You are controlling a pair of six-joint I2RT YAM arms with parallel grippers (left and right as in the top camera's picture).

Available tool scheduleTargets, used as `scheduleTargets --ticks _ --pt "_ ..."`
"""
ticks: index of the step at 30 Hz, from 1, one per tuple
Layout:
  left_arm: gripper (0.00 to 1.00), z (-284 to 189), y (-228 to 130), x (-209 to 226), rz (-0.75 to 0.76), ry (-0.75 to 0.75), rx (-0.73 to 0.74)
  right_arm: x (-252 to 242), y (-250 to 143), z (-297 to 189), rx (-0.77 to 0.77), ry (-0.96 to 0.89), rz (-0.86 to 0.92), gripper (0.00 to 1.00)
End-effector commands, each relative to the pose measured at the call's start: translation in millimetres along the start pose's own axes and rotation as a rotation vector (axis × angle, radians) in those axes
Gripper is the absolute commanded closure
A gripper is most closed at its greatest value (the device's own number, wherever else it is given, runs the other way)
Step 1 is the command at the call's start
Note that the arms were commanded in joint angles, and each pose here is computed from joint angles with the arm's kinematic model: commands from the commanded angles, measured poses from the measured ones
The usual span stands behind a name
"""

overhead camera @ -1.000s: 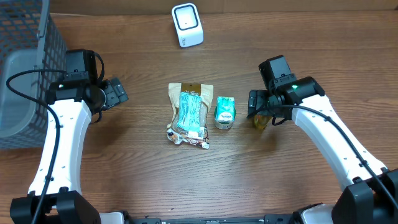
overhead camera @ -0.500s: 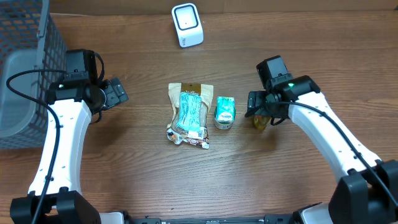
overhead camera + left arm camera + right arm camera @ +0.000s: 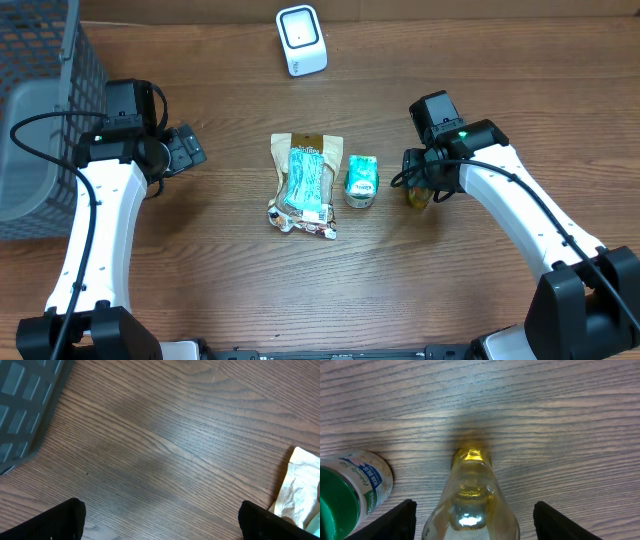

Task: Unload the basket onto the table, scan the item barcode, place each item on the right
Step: 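Lower the right gripper around the juice bottle and close on it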

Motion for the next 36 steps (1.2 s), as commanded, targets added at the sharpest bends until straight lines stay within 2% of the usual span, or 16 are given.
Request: scheduleTargets --ticks 1,3,13,18,22,24,25,26,34,36 --pt "0.0 -5.9 2.5 -0.8 0.013 -0.003 -0.023 -1.1 -0.9 1.1 0.003 -0.006 0.01 0.34" --pt "0.0 -5.8 2.5 -0.8 0.012 -0.003 -0.022 -0.3 1.2 -1.5 -0.003 0.002 0.012 0.37" --pt "0.0 -5.8 2.6 -0.8 0.013 -0.003 -0.023 1.6 3.6 -4.3 -0.007 0.023 0.014 0.39" --pt "0.0 -5.9 2.6 -0.8 0.013 -0.003 -0.023 1.5 4.9 -5.4 -0.012 0.025 0.018 0.36" --pt "0.0 -5.8 2.5 -0.8 0.012 -0.003 -0.022 1.7 5.7 -6.3 -0.014 0.029 0.032 0.3" --pt "0.0 -5.8 2.5 -0.8 0.013 -0.003 -0.023 1.7 5.8 -6.3 -0.014 0.028 0.032 0.18" --pt "0.0 -5.9 2.5 -0.8 0.013 -0.003 -0.023 1.7 5.8 -6.3 -0.015 0.029 0.032 0.06" --pt "0.0 -5.8 2.5 -0.8 0.013 -0.003 -0.022 1.4 6.2 -6.3 -0.016 0.029 0.033 0.0" --pt "0.0 -5.9 2.5 -0.8 0.013 -0.003 -0.023 -5.1 8.0 -6.1 0.018 0.099 0.072 0.0" --pt "0.0 -5.9 2.5 -0.8 0.012 -0.003 -0.023 -7.1 9.0 -8.2 0.032 0.129 0.086 0.05"
Point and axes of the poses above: each gripper's point midway between its finger pads, its own z axis out along the fingers, its own x axis along the line the jaws close on, y = z × x, the point moved 9 cm from there along -z, back along the fingers, and after that the axes turned 4 degrees about -z, right-handed, at the moved point
